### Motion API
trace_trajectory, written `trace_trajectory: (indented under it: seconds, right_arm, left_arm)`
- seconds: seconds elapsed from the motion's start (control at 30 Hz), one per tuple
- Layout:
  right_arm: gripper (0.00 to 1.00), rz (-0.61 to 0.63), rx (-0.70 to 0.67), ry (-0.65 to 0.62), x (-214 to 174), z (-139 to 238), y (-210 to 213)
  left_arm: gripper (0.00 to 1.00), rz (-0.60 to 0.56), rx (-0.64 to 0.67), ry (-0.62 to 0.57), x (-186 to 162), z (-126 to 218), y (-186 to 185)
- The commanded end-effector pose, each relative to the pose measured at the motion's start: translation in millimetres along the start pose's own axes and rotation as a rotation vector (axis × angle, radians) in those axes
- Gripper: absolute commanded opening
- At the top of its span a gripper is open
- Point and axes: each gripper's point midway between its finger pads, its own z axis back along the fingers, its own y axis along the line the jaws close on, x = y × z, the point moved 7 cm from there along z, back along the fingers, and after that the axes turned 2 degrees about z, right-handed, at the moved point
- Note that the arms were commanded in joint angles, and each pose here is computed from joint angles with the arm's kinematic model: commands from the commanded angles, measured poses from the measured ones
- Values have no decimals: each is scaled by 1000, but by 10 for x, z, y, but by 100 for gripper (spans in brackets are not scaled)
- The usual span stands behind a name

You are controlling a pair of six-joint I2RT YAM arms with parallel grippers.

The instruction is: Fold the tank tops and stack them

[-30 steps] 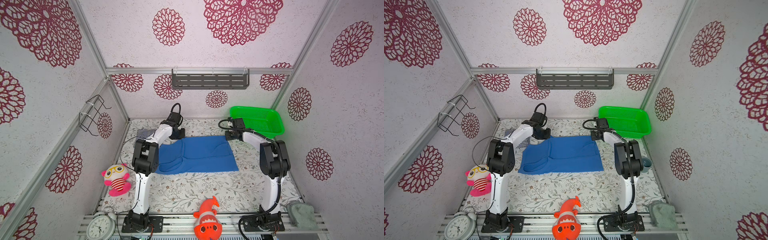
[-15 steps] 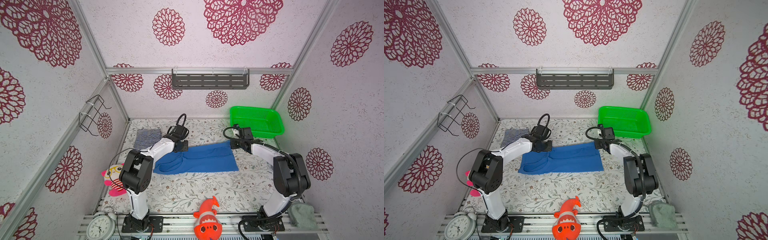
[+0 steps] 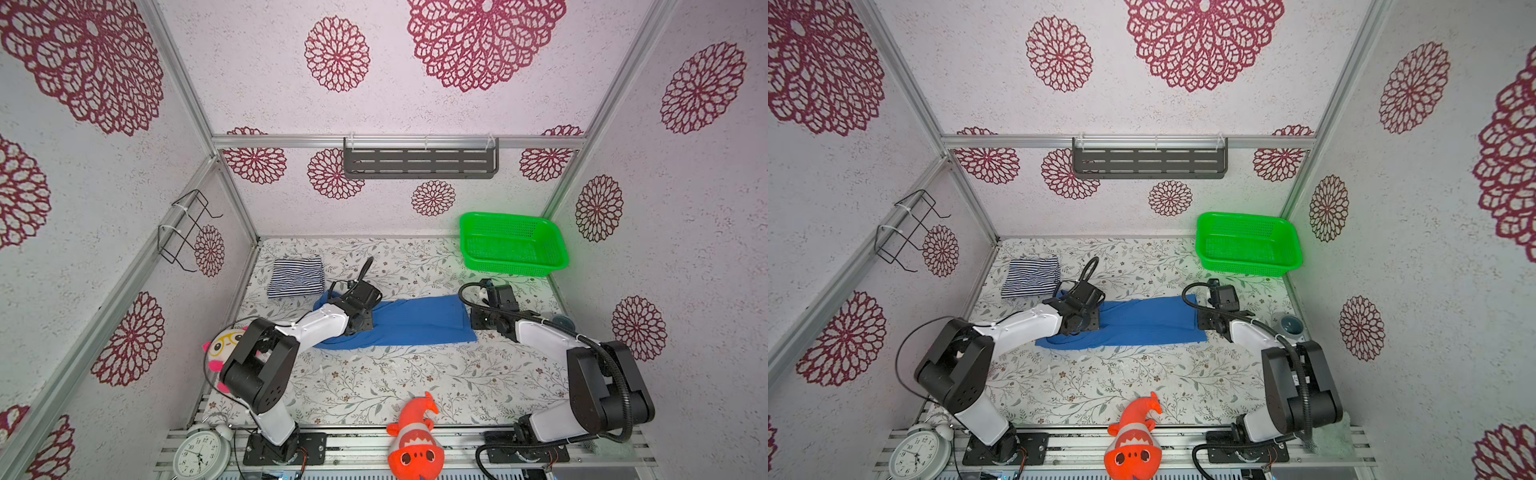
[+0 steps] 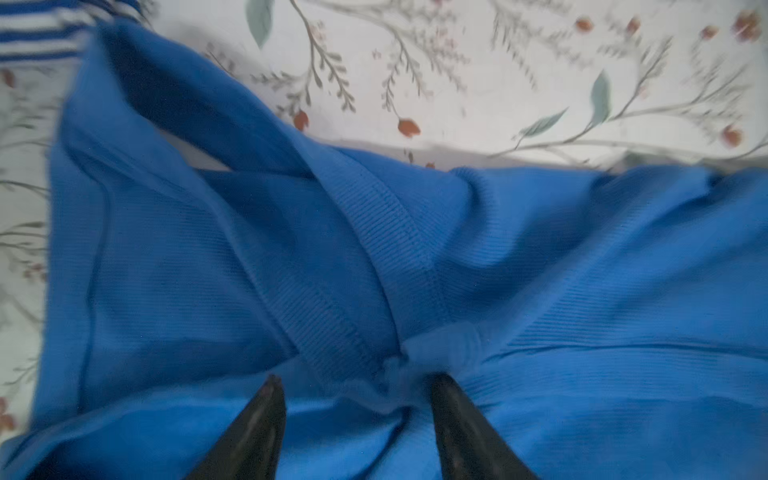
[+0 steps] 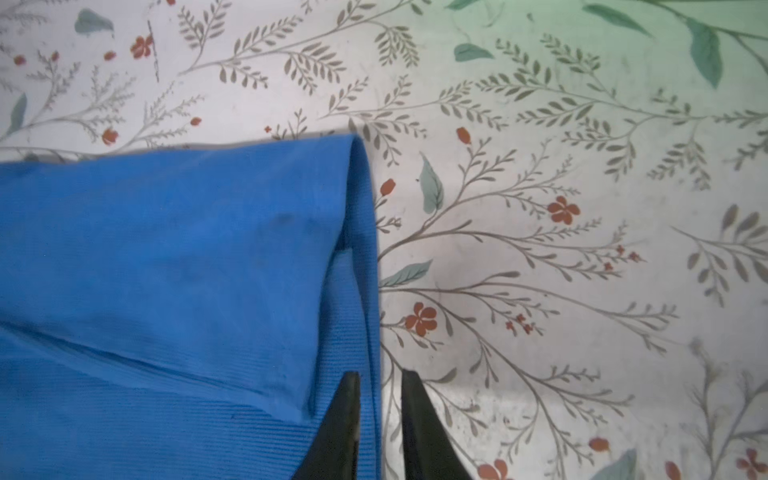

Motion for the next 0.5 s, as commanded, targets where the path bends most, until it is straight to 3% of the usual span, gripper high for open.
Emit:
trace_trajectory:
  seconds: [0.0, 0.13, 0.3, 0.47]
  right_arm:
    - [32, -49, -46, -90, 330, 233, -43]
    - [33, -104, -6, -116, 523, 278, 35]
    - [32, -150, 93, -123, 614, 132, 291]
    - [32, -135, 106, -87, 579, -40, 474]
  left_arm:
    - [67, 26, 35, -112, 377, 429, 115]
    - [63, 47, 55, -72, 600, 379, 320]
    - [58, 83, 86, 1, 822, -24, 572]
    - [58, 71, 93, 40, 979, -354, 622]
